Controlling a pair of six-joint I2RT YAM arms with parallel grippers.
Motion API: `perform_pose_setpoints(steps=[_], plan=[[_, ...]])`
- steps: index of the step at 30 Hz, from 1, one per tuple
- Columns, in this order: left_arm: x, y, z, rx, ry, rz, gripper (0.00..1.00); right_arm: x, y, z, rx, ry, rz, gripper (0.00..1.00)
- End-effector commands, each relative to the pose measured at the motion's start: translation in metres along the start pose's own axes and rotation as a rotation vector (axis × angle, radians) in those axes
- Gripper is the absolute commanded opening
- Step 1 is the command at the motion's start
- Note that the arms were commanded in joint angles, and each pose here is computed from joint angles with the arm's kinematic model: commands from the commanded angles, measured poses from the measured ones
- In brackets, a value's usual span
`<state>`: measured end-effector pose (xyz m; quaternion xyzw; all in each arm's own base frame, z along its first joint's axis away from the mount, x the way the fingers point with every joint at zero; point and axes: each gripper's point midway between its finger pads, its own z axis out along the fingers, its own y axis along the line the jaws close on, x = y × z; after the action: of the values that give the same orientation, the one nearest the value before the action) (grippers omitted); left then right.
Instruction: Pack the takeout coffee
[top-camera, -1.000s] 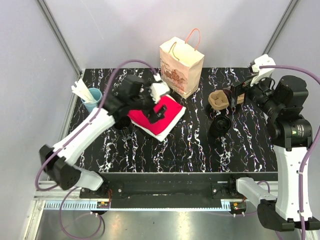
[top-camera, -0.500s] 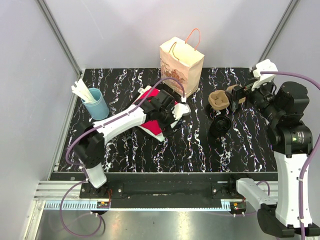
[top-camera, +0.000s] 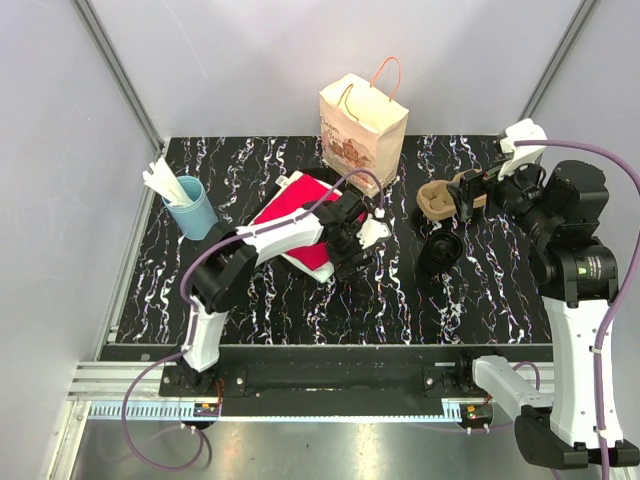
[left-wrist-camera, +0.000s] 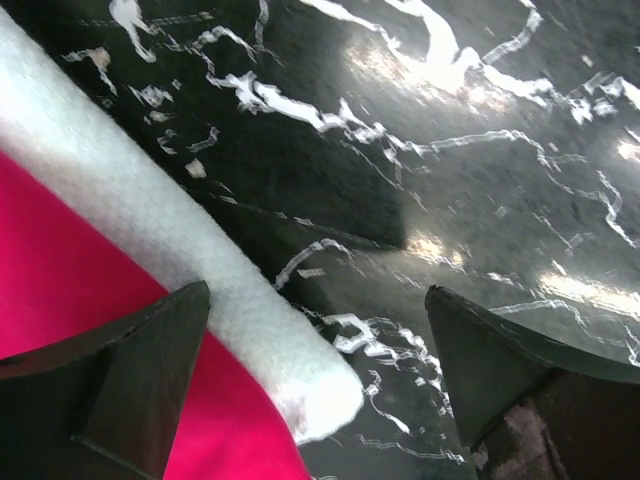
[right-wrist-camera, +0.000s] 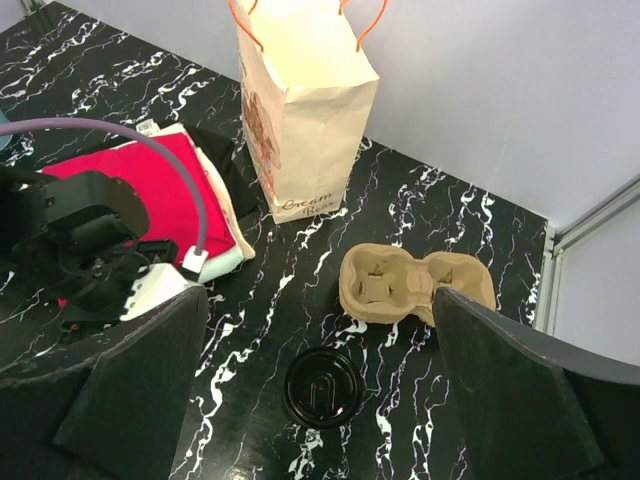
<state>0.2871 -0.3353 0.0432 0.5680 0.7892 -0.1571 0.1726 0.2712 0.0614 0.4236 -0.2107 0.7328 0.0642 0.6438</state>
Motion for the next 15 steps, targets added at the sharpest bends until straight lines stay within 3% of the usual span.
perform_pose_setpoints(steps=[1, 9, 15], plan=[[-0.016, 0.037, -0.003, -0.098, -0.017, -0.047, 0.99, -0.012, 0.001, 0.003, -0.010, -0.049, -0.002, 1.00], [0.016, 0.112, -0.003, -0.217, 0.031, -0.253, 0.99, -0.010, 0.003, 0.004, -0.022, -0.047, 0.007, 0.99], [0.040, 0.156, -0.013, -0.313, 0.058, -0.321, 0.99, -0.011, 0.005, 0.004, -0.030, -0.052, 0.022, 1.00]])
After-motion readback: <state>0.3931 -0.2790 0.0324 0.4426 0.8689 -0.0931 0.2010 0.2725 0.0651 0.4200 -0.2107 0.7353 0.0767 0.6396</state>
